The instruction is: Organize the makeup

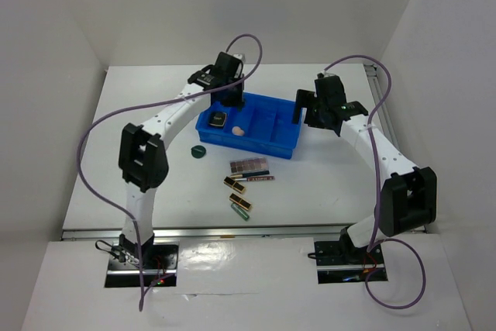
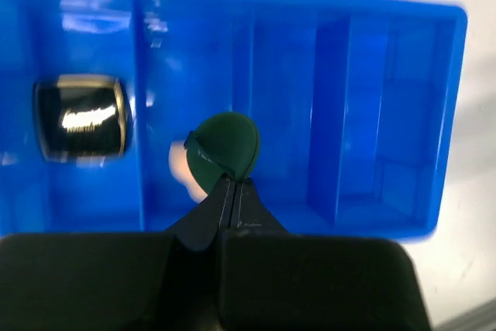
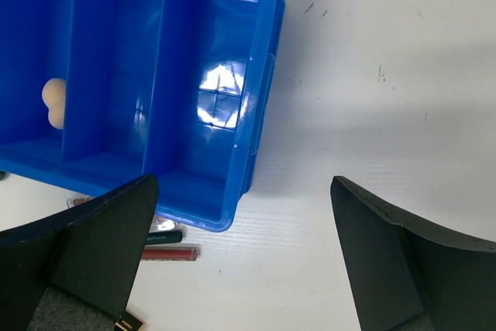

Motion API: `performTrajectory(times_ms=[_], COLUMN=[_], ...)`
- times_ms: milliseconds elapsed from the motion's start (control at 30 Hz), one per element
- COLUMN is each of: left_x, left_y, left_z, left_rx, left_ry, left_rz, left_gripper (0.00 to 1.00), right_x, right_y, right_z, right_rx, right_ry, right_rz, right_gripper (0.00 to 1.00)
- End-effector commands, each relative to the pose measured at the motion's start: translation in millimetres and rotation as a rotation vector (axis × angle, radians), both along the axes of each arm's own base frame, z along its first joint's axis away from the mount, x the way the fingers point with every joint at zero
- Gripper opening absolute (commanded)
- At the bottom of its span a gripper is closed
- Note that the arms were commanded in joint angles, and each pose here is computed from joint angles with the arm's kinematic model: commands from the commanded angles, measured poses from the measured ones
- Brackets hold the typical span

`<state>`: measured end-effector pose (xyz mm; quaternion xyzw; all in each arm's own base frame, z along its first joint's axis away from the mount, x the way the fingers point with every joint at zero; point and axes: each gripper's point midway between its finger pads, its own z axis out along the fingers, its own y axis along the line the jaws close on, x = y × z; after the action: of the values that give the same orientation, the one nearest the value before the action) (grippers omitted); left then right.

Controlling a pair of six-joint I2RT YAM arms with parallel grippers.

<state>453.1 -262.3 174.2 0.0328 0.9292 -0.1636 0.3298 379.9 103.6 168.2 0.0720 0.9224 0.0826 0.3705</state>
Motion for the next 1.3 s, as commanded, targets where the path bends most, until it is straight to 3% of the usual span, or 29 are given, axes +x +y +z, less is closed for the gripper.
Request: performTrajectory(times_ms=[0, 133, 233, 300, 367, 533, 567, 633, 667, 700, 767, 833, 967, 1067, 1267], left_x=[16, 26, 27, 21, 16, -13, -23, -45, -58, -75, -89, -109, -131, -124, -97], left_y=[-1, 0, 2, -1, -3, -5, -1, 18, 29, 48, 66, 86, 98, 96, 108], left_z=[-9, -31, -35, -39, -35, 7, 37, 19, 41, 13, 2, -23, -61, -76, -101], left_rx=[0.074, 0.102, 0.109, 0.092, 0.074, 0.050, 0.011, 0.028, -0.001, 0.045, 0.067, 0.108, 0.144, 0.113, 0.219], left_ry=[0.018, 0.054, 0.061, 0.080, 0.073, 0.009, -0.046, -0.028, -0.075, -0.020, -0.012, 0.019, 0.064, 0.003, -0.053], left_rz=[-0.028, 0.015, 0.031, 0.011, -0.014, -0.038, -0.044, 0.008, 0.039, 0.104, 0.175, 0.228, 0.255, 0.256, 0.315], left_gripper=[0.00, 0.01, 0.26, 0.56, 0.67, 0.66, 0.63, 0.56, 0.47, 0.45, 0.45, 0.58, 0.66, 0.66, 0.61], right_x=[2, 0, -2, -2, -2, 0, 0, 3, 3, 3, 4, 2, 7, 8, 6], right_y=[-8, -11, -11, -11, -11, -7, -7, -4, -4, -4, -2, -1, 3, 5, 4], right_z=[25, 24, 23, 23, 23, 24, 24, 25, 26, 26, 27, 23, 25, 30, 32], right_rx=[0.006, -0.010, -0.010, -0.010, -0.010, 0.004, 0.004, 0.015, 0.015, 0.015, 0.023, 0.028, 0.036, 0.046, 0.046], right_ry=[-0.063, -0.056, -0.056, -0.056, -0.056, -0.053, -0.053, -0.060, -0.060, -0.060, -0.067, -0.056, -0.056, -0.066, -0.068], right_rz=[-0.019, -0.020, -0.020, -0.020, -0.020, -0.005, -0.005, 0.004, 0.004, 0.004, 0.011, 0.019, 0.026, 0.034, 0.034], right_gripper=[1.00, 1.00, 1.00, 1.00, 1.00, 1.00, 1.00, 1.00, 1.00, 1.00, 1.00, 1.00, 1.00, 1.00, 1.00])
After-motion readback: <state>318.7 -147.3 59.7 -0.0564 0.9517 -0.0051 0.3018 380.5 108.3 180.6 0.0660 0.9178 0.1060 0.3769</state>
